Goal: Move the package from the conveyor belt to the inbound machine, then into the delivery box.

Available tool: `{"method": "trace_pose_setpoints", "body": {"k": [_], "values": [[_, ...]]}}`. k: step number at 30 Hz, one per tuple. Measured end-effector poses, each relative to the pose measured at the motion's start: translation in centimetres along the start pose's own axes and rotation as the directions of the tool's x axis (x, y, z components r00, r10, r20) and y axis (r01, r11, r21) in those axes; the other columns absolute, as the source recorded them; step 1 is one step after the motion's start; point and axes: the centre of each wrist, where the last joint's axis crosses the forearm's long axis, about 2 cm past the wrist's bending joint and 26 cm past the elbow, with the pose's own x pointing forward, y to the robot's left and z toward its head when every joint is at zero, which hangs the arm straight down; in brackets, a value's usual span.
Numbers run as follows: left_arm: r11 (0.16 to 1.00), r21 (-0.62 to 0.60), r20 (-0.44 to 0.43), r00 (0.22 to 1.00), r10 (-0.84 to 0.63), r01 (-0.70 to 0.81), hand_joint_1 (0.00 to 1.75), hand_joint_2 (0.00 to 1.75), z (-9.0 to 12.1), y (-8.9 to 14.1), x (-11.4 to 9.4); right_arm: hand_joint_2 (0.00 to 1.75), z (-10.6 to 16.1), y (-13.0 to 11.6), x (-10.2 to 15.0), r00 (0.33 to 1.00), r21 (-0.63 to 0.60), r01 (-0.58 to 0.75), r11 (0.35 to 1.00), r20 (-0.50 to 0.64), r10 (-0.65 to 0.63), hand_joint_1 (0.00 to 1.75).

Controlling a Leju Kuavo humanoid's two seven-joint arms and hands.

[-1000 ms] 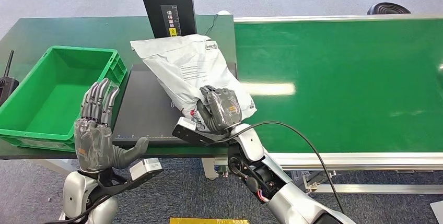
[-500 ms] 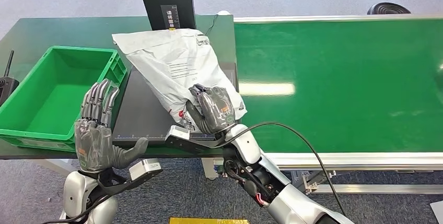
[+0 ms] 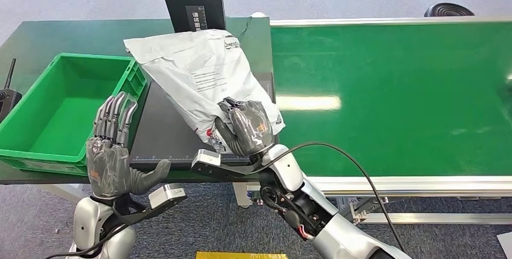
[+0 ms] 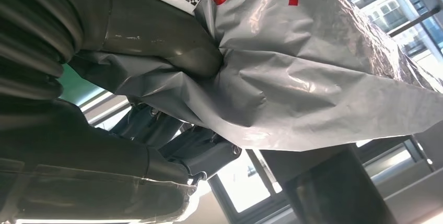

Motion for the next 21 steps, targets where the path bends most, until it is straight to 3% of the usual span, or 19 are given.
{"method": "trace_pose_setpoints", "body": {"k": [3,4,7,21], "values": [[1.0,0.007,0.003,1.0,-0.002,0.002,0.0,0.0,-0.1,0.0,-0.1,1.75,-0.5,0.0,0.3,1.0,0.02,0.013,1.0,0.018,-0.013,0.46],[1.0,0.009,0.004,1.0,-0.003,0.003,0.0,0.0,-0.1,0.0,-0.1,1.31,-0.7,0.0,0.5,1.0,0.029,0.018,0.999,0.024,-0.018,0.06],[1.0,0.012,0.006,1.0,-0.002,0.002,0.0,0.0,-0.3,0.0,-0.2,0.0,-1.4,0.1,1.0,0.999,0.044,0.033,0.998,0.033,-0.035,0.0],[1.0,0.012,0.007,1.0,0.002,-0.002,0.0,0.0,-0.5,-0.2,-0.4,0.0,-1.7,1.1,1.4,0.997,0.067,0.073,0.995,0.017,-0.074,0.0]]}}
